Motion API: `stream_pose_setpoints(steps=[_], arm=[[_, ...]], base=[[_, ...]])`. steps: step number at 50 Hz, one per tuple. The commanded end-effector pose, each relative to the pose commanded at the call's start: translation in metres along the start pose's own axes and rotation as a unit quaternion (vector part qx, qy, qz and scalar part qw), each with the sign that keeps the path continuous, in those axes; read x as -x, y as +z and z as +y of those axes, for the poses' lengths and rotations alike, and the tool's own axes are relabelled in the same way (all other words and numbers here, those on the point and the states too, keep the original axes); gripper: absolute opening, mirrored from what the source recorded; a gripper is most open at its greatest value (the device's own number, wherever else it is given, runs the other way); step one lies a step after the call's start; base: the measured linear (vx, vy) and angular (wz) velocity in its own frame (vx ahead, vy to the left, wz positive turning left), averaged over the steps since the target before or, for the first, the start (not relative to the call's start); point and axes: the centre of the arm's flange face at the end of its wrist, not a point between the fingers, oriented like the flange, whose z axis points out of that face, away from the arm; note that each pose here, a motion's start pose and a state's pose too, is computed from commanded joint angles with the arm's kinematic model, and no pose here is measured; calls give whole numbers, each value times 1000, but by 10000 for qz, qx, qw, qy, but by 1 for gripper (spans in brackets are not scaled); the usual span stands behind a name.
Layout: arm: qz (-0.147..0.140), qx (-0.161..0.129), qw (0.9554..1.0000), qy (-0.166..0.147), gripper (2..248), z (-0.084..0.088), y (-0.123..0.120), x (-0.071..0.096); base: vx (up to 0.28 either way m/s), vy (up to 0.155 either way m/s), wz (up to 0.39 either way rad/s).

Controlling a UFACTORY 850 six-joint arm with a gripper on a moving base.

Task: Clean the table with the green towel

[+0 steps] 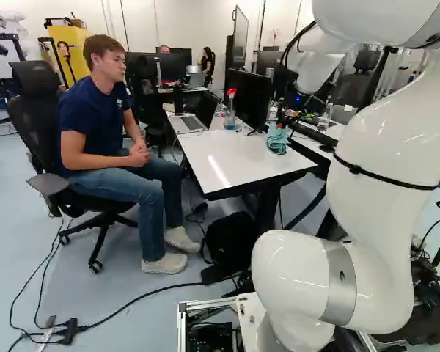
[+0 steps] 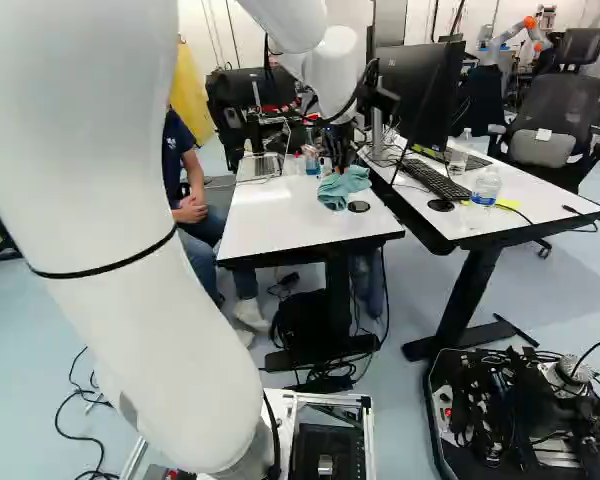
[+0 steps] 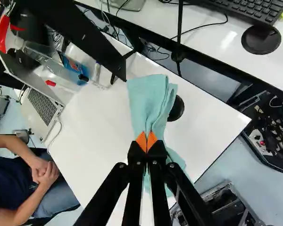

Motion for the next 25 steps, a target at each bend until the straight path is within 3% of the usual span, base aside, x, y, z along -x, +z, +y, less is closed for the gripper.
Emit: stream_pose_setpoints(steps=[6, 7, 12, 13, 17, 18, 22, 23, 25], arm=[[22, 18, 10000, 37, 22, 4, 2, -6], [24, 20, 10000, 42, 44, 4, 2, -7], [32, 27, 10000, 55, 44, 5, 3, -9], [33, 28, 10000, 56, 79, 6, 3, -9], [34, 29, 10000, 60, 79, 6, 3, -9], [34, 29, 10000, 60, 116, 6, 3, -9], [35, 29, 10000, 60, 116, 6, 3, -9], [35, 29, 10000, 60, 154, 6, 3, -9], [35, 29, 10000, 60, 154, 6, 3, -9]], base=[[0, 0, 0], [0, 0, 0], [0, 0, 0], [0, 0, 0], [0, 0, 0], [0, 0, 0], [0, 0, 0], [0, 0, 0], [0, 0, 0]])
